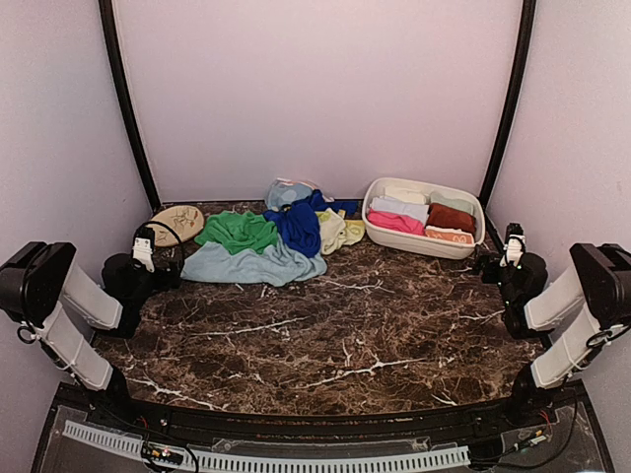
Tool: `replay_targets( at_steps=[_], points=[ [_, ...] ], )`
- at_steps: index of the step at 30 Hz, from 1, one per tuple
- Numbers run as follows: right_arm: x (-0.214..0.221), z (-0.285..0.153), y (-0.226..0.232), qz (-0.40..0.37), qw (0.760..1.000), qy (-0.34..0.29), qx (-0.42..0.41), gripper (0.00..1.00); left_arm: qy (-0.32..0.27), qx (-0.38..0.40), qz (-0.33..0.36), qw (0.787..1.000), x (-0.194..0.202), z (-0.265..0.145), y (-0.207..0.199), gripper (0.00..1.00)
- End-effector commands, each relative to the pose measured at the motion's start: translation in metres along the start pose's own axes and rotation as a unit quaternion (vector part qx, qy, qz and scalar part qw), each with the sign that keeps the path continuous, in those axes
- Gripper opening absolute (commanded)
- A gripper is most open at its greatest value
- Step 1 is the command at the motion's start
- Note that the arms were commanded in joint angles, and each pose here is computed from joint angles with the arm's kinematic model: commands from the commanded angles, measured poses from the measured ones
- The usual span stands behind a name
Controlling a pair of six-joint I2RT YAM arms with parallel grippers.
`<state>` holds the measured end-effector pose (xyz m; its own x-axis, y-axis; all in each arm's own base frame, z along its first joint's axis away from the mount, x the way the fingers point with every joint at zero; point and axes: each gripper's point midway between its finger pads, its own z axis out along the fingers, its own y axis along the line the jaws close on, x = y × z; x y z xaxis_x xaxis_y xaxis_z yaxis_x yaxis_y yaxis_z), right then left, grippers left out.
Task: Roll the towels
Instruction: Adjust the towel pile.
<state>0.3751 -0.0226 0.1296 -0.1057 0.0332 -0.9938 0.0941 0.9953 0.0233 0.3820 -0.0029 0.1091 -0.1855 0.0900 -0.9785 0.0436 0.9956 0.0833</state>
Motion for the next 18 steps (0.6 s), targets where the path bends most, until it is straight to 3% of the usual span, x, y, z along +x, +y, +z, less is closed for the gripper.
replay_targets(
  at_steps=[1, 9, 13, 15, 18],
  points=[
    [-0.014, 0.002, -0.001, -0.002, 1.0, -0.025, 0.0, 1.0, -0.026, -0.007, -0.005, 1.0, -0.015, 0.001, 0.004, 0.99],
    [-0.017, 0.002, -0.001, 0.0, 1.0, -0.029, 0.002, 1.0, -0.022, -0.005, -0.005, 1.0, -0.014, 0.002, 0.003, 0.99],
    [-0.04, 0.017, -0.027, 0.023, 0.996, 0.007, 0.084, 1.0, -0.027, -0.006, -0.005, 1.0, -0.035, 0.004, 0.006, 0.99],
    [-0.04, 0.031, -0.024, -0.012, 0.994, 0.077, 0.077, 1.0, 0.058, 0.029, 0.01, 0.998, -0.032, 0.015, -0.003, 0.99],
    [-0.058, 0.042, -0.021, 0.008, 0.991, 0.106, 0.077, 1.0, 0.122, 0.07, 0.016, 0.99, -0.056, 0.022, -0.012, 0.99]
  ],
)
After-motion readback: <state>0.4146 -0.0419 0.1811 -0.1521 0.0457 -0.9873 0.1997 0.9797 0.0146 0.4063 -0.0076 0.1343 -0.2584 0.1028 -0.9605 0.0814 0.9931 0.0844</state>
